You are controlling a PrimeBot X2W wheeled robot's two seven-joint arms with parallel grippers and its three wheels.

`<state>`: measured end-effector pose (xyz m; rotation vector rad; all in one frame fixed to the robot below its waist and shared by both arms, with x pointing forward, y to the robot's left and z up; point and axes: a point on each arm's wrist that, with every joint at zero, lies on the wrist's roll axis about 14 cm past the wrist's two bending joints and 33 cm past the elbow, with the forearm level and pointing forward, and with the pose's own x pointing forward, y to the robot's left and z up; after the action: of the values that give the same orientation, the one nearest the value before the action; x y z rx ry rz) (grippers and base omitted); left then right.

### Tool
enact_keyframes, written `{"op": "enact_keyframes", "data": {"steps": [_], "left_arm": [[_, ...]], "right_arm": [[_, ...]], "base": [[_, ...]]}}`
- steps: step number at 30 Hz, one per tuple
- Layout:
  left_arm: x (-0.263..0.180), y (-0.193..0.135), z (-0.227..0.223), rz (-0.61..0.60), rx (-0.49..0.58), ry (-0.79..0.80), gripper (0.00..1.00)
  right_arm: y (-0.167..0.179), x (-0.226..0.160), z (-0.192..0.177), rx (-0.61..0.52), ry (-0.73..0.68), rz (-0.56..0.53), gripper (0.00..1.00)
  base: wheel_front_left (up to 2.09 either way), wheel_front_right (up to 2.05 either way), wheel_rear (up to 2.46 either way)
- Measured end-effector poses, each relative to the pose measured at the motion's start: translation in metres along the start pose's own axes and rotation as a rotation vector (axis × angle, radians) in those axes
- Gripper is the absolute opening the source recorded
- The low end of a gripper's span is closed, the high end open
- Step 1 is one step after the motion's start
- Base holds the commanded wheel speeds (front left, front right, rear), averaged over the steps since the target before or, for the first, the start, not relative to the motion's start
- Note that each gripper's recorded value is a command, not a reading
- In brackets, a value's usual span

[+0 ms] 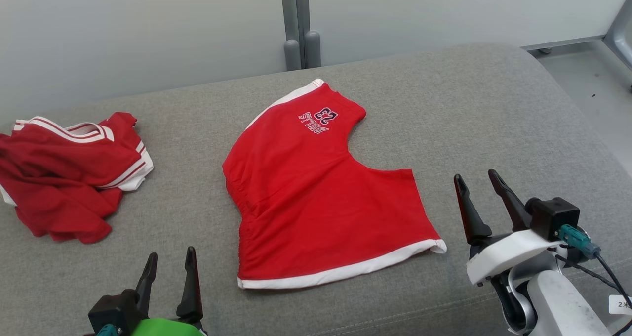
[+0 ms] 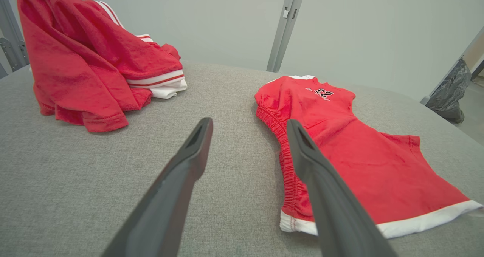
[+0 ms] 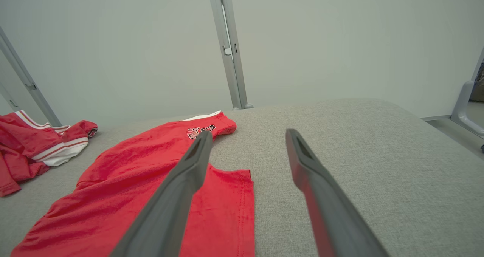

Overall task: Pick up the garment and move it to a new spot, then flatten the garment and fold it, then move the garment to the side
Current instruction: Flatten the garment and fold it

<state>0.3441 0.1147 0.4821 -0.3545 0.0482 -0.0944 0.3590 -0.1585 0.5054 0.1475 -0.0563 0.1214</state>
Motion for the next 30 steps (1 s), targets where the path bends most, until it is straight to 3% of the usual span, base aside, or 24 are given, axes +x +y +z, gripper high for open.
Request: {"op": "enact_keyframes", "data": {"steps": [14, 24, 30], "left_arm": [[-0.003, -0.001, -0.005, -0.004, 0.017, 0.013, 1.00], [-0.023, -0.034, -0.066, -0.152, 0.042, 0.221, 1.00], [-0.023, -0.033, -0.090, -0.161, 0.050, 0.312, 1.00]], "right_arm": [[-0.004, -0.004, -0.013, 0.006, 0.041, -0.016, 1.00], [-0.009, -0.012, -0.039, 0.013, 0.121, -0.030, 1.00], [-0.013, -0.014, -0.049, 0.019, 0.153, -0.043, 1.00]], "base": [[0.00, 0.00, 0.00], [0.00, 0.00, 0.00], [0.00, 0.00, 0.00]]}}
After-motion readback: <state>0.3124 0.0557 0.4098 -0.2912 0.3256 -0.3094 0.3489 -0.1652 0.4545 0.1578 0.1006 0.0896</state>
